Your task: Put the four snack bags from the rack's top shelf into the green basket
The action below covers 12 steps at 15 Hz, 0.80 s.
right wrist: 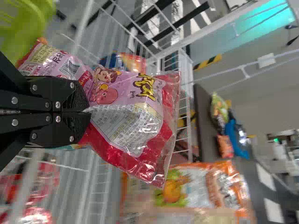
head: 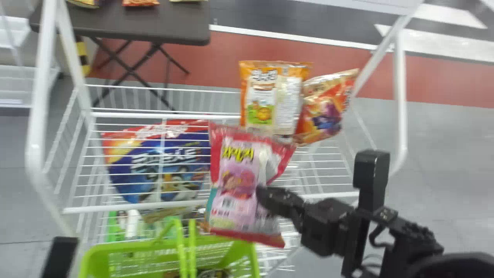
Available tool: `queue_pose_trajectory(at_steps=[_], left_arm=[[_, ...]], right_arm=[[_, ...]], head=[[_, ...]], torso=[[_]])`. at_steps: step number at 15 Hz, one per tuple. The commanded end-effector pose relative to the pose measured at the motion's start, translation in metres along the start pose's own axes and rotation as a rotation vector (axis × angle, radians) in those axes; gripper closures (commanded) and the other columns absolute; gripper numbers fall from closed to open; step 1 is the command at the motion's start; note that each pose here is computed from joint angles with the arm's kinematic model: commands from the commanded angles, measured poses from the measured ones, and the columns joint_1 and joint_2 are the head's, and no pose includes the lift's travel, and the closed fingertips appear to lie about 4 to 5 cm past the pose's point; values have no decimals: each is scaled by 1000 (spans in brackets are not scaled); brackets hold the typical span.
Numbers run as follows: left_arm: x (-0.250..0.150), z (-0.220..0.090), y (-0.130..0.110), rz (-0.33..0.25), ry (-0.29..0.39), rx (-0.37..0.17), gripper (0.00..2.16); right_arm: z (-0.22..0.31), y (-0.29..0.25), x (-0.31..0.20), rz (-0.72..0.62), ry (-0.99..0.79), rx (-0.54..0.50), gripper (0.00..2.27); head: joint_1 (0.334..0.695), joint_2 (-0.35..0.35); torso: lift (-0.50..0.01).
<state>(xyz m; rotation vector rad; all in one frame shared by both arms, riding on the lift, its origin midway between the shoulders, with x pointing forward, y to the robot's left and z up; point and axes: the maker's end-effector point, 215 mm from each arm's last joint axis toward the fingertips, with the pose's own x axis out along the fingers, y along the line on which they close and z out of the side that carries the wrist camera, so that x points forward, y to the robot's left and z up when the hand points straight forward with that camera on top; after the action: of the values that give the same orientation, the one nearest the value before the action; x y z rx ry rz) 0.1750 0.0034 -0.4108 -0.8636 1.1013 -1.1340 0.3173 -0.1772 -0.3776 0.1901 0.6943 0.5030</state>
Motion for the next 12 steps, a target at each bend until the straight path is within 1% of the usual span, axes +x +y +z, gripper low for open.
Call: queue_pose_trajectory(at_steps=[1,3,4,6,7,10,12], left_arm=[[2,-1,1,-4,1,-6,2145],[4,-2,-1,-6,4,-2,2145],[4,-2,-2,-7,5,-2,2145],[3,-2,-2,-7,5,-2,2145],[4,-3,-3,-8,6,-2,2145],[10,-6,-8,-20,19,4,2145],[11,-7,-9,-22,23,9,2145]], right_arm=[[-52,-4,-28,2,154,111,2125],[-90,-4,-34,23,240,151,2125],[-104,3,-31,59,268,189,2125],[-137,25,-19,133,345,224,2125],[-151,41,-10,177,374,232,2125],[-170,82,19,278,425,230,2125],[-182,110,25,327,465,213,2125]], head=[[695,-350],[695,-350],[695,-350],[695,-350],[695,-350],[695,-350],[695,-350]], torso=[[0],[0],[0],[0],[0],[0],[0]])
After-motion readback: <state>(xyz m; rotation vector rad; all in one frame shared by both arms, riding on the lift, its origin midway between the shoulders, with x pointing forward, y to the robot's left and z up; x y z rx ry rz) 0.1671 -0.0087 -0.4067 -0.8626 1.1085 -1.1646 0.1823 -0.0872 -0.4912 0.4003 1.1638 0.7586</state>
